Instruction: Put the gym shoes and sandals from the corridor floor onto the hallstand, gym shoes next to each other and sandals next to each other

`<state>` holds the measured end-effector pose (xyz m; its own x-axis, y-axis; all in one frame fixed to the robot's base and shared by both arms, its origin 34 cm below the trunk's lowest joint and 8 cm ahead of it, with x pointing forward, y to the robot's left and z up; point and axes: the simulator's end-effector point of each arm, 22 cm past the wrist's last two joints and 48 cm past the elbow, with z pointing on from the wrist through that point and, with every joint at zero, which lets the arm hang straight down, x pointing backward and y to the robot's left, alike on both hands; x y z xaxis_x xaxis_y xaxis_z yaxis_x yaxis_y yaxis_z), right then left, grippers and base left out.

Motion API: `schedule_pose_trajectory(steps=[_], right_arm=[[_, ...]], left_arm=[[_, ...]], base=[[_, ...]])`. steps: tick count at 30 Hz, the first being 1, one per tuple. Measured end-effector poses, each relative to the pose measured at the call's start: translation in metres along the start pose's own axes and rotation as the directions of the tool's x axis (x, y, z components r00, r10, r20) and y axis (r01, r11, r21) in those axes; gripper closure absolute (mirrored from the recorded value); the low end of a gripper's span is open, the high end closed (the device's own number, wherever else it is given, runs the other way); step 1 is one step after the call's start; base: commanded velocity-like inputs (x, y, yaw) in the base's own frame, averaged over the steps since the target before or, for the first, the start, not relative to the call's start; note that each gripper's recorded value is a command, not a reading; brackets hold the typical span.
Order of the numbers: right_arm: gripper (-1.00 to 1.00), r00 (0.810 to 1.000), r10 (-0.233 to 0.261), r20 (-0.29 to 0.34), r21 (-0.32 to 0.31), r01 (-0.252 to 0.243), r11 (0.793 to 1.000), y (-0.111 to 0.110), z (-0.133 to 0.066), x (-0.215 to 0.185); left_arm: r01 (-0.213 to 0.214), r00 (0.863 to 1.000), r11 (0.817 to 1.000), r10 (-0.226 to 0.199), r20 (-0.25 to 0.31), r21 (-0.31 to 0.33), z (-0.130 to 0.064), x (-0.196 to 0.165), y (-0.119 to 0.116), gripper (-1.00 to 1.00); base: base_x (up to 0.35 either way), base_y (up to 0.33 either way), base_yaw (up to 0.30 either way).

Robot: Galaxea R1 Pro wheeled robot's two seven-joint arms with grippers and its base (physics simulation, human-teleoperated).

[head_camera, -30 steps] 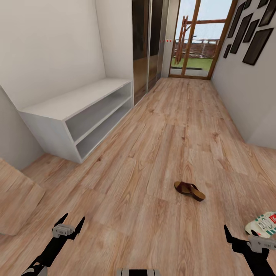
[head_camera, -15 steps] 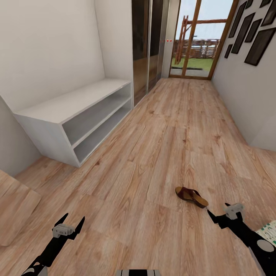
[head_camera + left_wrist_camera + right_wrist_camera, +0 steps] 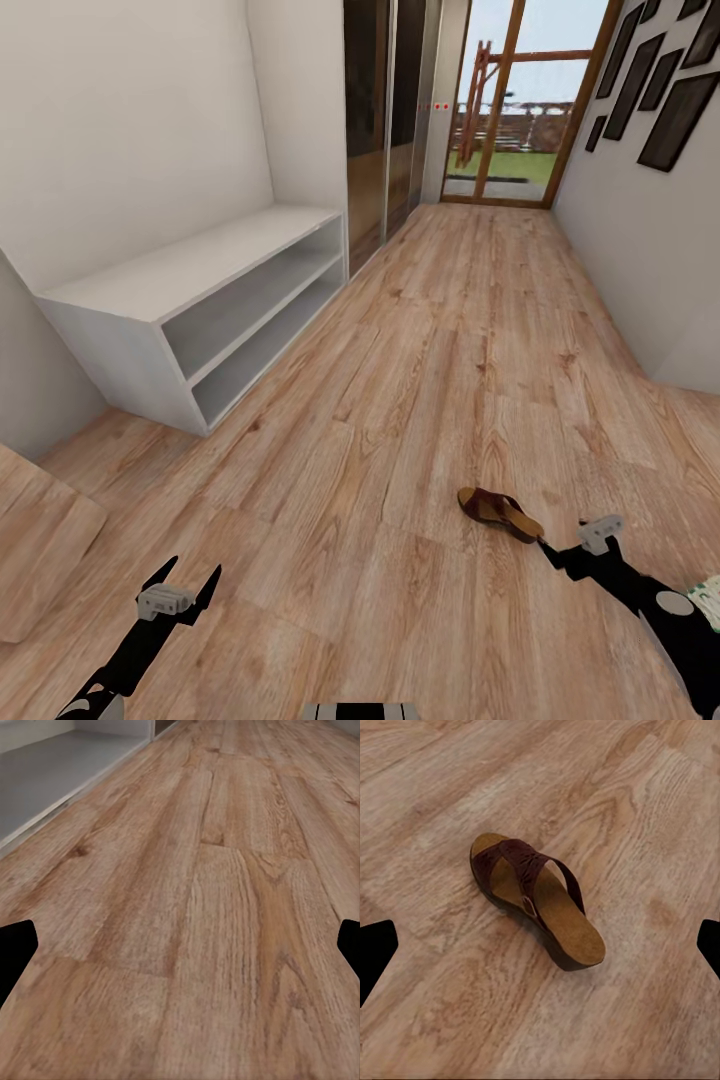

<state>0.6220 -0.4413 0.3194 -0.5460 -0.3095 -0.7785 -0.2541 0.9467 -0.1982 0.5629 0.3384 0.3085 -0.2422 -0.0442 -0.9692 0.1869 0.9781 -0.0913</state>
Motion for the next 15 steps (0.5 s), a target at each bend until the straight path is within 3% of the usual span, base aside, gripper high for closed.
schedule_pose_trajectory(steps=[8,15], right_arm=[[-1.0,0.999,0.02,-0.05,-0.022,-0.022,1.0,0.009,-0.002,0.035],[-1.0,0.995,0.024,-0.094,-0.035,-0.028,0.999,0.018,-0.017,0.074]], left_arm=[[0.001,1.0,1.0,-0.001,0.0,0.0,0.0,0.0,0.0,-1.0],[0.002,1.0,1.0,-0.002,0.0,0.0,0.0,0.0,-0.001,-1.0]], base=[[0.001,0.0,0.0],[0.0,0.0,0.0]])
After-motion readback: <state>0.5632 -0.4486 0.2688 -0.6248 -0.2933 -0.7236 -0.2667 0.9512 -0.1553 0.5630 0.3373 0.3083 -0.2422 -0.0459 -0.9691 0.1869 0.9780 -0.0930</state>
